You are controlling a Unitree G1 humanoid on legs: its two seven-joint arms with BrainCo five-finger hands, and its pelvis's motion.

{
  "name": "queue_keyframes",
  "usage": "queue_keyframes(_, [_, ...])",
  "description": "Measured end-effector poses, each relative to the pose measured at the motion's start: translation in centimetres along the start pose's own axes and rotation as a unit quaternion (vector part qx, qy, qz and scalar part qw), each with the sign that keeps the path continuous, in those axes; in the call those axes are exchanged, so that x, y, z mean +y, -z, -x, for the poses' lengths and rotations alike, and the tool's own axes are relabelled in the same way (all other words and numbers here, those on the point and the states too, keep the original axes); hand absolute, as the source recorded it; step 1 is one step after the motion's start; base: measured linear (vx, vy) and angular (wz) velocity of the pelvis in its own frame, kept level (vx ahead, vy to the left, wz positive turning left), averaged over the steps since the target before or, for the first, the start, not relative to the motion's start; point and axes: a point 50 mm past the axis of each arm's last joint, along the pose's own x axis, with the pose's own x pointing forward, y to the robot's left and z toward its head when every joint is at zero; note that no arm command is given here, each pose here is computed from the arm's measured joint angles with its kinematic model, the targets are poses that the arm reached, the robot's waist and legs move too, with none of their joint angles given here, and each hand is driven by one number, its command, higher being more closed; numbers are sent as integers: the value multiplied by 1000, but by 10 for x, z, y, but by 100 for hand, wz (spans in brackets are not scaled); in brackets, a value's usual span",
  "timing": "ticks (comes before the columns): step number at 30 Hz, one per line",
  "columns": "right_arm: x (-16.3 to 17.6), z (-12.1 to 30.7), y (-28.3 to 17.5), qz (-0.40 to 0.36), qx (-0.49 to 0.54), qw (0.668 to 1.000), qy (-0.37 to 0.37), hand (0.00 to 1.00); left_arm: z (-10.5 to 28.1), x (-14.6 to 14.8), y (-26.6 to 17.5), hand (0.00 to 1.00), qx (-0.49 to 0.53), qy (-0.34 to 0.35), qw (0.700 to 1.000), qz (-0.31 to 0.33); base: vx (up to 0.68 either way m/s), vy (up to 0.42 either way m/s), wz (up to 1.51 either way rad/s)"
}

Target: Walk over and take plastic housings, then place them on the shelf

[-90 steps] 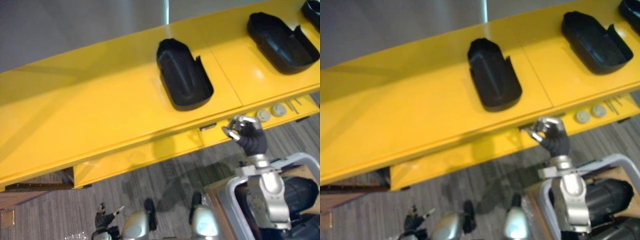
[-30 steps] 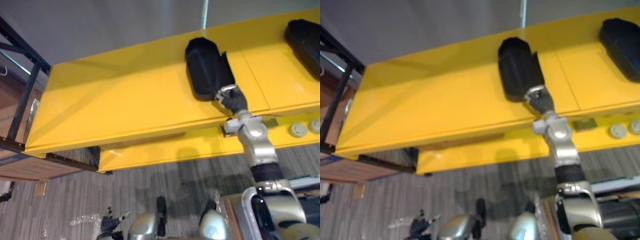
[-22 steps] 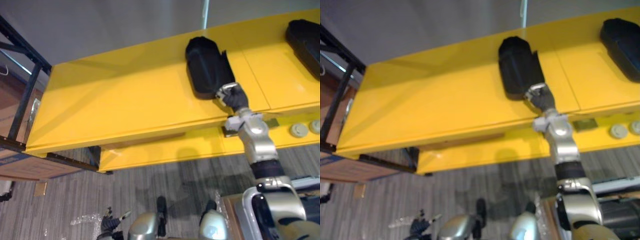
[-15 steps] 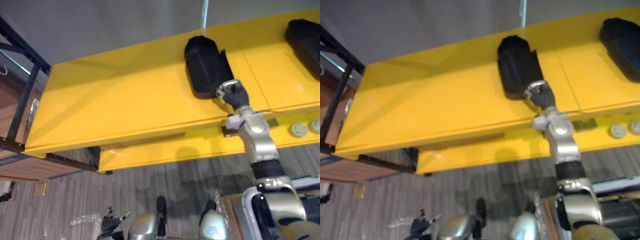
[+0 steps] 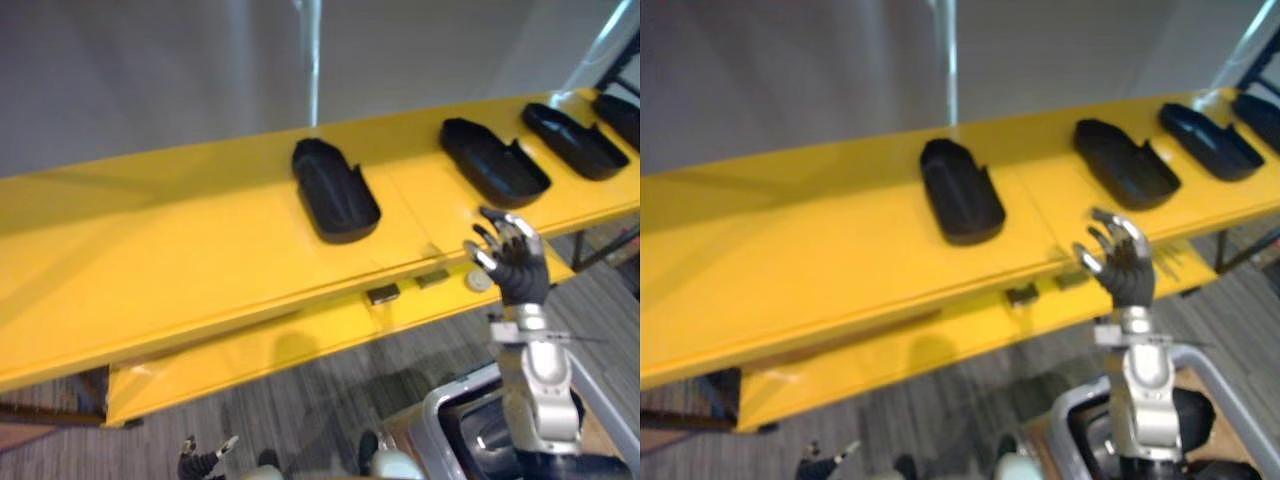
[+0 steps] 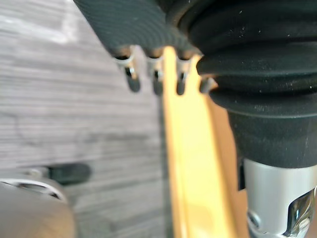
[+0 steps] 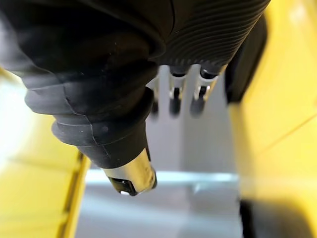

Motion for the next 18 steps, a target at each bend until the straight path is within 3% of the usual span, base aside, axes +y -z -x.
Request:
queue_keyframes(4, [-19,28,36,-24,84,993,83,0,0,-9,-1,0,5,20,1000,-3,-8,0,-6])
queue_keyframes(8, [-39,58,71,-5,161,969,187,0,-3,-13,7,0,69,89,992,-48,-13,-14,-19])
queue_keyframes(14, [-55,69,70,-3,151,948,279,0,-5,-8,16,0,111,112,980,-122,-11,-6,-55])
queue_keyframes(18, [-78,96,67,5,156,916,370,0,-4,-5,25,0,136,126,962,-202,15,-22,-59])
